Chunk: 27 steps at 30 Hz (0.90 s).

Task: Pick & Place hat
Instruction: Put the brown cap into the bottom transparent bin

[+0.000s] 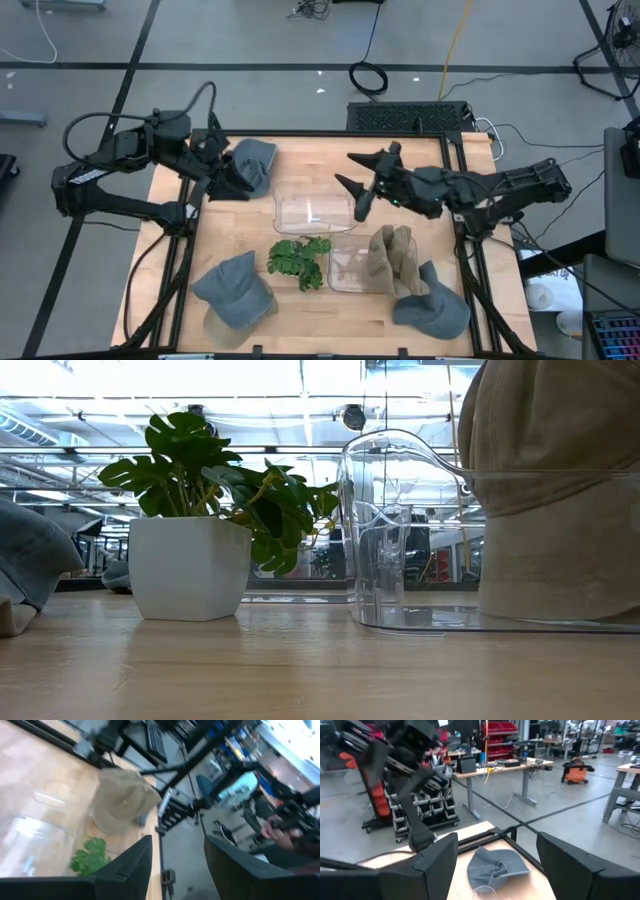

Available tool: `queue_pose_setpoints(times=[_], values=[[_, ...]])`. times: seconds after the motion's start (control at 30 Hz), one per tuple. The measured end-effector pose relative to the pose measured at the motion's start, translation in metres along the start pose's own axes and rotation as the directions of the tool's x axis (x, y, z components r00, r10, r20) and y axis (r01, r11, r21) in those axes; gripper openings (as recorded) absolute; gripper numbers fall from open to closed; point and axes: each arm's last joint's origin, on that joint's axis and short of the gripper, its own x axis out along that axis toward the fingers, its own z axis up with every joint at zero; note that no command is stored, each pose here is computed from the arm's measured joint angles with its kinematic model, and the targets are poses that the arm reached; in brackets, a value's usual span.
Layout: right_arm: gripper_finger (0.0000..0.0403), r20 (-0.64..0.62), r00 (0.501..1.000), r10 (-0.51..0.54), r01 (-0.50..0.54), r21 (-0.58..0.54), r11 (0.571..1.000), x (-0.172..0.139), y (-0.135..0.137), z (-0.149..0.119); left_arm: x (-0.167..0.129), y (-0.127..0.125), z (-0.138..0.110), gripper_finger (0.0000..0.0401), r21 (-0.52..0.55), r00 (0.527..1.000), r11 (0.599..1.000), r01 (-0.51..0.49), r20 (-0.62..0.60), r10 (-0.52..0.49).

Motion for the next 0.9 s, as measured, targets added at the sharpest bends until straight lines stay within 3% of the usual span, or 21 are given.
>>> queue_pose_setpoints(times=[0.27, 0.4, 0.5, 0.6, 0.73, 0.9], values=[[0.0258, -0.041, 0.992, 0.123, -0.124, -0.018, 0.992, 0.007, -0.003, -0.01, 0.03, -0.016, -0.014, 0.0186, -0.065, 0.994, 0.998, 0.013, -0.109, -0.02], [0.0258, -0.055, 0.975, 0.216, -0.219, -0.063, 0.974, 0.007, -0.001, -0.01, 0.044, -0.031, -0.017, 0.0186, -0.098, 0.979, 0.986, 0.135, -0.143, -0.148], [0.0258, -0.058, 0.968, 0.243, -0.247, -0.06, 0.967, 0.007, 0.0, -0.01, 0.052, -0.044, -0.017, 0.0186, -0.146, 0.945, 0.956, 0.256, -0.168, -0.279], [0.0258, -0.063, 0.962, 0.267, -0.271, -0.057, 0.961, 0.006, 0.001, -0.01, 0.062, -0.051, -0.014, 0.0187, -0.247, 0.924, 0.918, 0.309, -0.152, -0.352], [0.0258, -0.071, 0.961, 0.266, -0.27, -0.059, 0.961, 0.006, 0.001, -0.011, 0.083, -0.061, -0.015, 0.0195, -0.389, 0.887, 0.856, 0.34, -0.169, -0.429], [0.0258, -0.104, 0.96, 0.26, -0.268, -0.079, 0.96, 0.006, 0.0, -0.014, 0.112, -0.073, -0.035, 0.0248, -0.458, 0.824, 0.828, 0.322, -0.295, -0.484]])
